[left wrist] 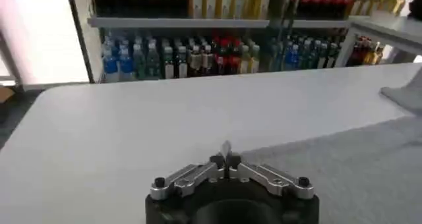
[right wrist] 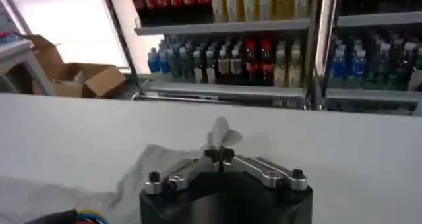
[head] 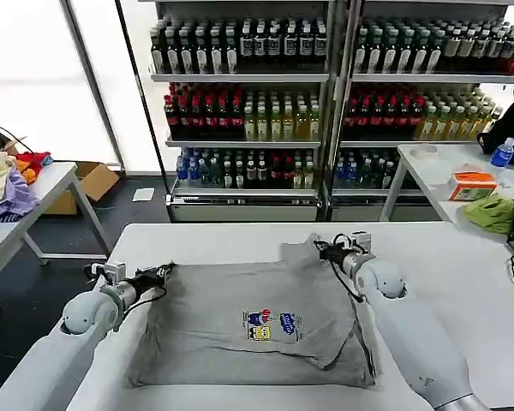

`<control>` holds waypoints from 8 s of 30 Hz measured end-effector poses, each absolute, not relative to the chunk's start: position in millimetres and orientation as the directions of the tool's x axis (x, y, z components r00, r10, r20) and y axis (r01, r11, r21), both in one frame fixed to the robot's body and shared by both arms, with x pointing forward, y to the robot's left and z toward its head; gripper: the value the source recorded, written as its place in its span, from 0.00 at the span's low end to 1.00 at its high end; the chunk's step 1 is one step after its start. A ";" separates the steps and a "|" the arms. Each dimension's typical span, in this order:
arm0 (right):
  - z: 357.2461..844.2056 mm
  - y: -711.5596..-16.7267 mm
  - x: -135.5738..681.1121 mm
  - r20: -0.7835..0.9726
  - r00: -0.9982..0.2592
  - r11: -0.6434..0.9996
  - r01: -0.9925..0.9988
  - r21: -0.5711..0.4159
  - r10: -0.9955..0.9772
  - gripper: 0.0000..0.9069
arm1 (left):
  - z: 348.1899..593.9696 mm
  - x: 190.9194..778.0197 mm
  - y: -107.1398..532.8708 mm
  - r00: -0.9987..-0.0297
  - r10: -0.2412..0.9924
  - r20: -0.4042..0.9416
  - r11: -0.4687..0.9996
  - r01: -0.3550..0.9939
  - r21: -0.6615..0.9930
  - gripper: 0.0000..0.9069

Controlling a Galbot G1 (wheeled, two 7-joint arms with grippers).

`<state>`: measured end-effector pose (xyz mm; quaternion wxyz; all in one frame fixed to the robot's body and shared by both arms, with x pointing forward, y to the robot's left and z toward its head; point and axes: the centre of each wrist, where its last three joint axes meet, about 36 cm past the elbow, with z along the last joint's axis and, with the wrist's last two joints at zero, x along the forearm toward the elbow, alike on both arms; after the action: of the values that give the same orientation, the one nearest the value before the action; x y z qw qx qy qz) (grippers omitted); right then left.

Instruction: Fold and organize the clothes.

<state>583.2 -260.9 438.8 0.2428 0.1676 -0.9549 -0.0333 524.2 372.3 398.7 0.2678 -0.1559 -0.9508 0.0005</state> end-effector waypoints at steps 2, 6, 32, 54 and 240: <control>443.8 -261.2 576.2 0.436 -0.833 0.940 -0.305 0.152 -0.341 0.00 | 403.9 520.9 374.5 -0.816 0.294 0.498 0.952 0.294 -0.081 0.01; 454.3 -263.2 557.3 0.399 -0.849 0.938 -0.305 0.166 -0.347 0.00 | 413.8 510.8 375.7 -0.831 0.292 0.472 0.953 0.295 -0.070 0.01; 459.7 -276.1 347.7 0.380 -0.871 0.947 -0.254 0.195 -0.312 0.00 | 444.2 376.4 363.3 -0.860 0.299 0.412 0.910 0.387 0.147 0.01; 463.6 -306.8 274.9 0.377 -0.896 0.972 -0.205 0.117 -0.235 1.00 | 452.2 291.7 339.7 -0.853 0.245 0.460 0.895 0.381 0.230 1.00; 415.5 -296.8 212.3 0.089 -0.993 0.986 -0.063 0.154 -0.078 1.00 | 362.6 308.3 284.8 -0.879 0.037 0.475 0.990 -0.033 -0.139 0.02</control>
<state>212.3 -296.8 415.5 0.0472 0.0354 -0.9954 -0.0759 308.3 284.8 362.6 0.2457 -0.0010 -0.9667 0.0715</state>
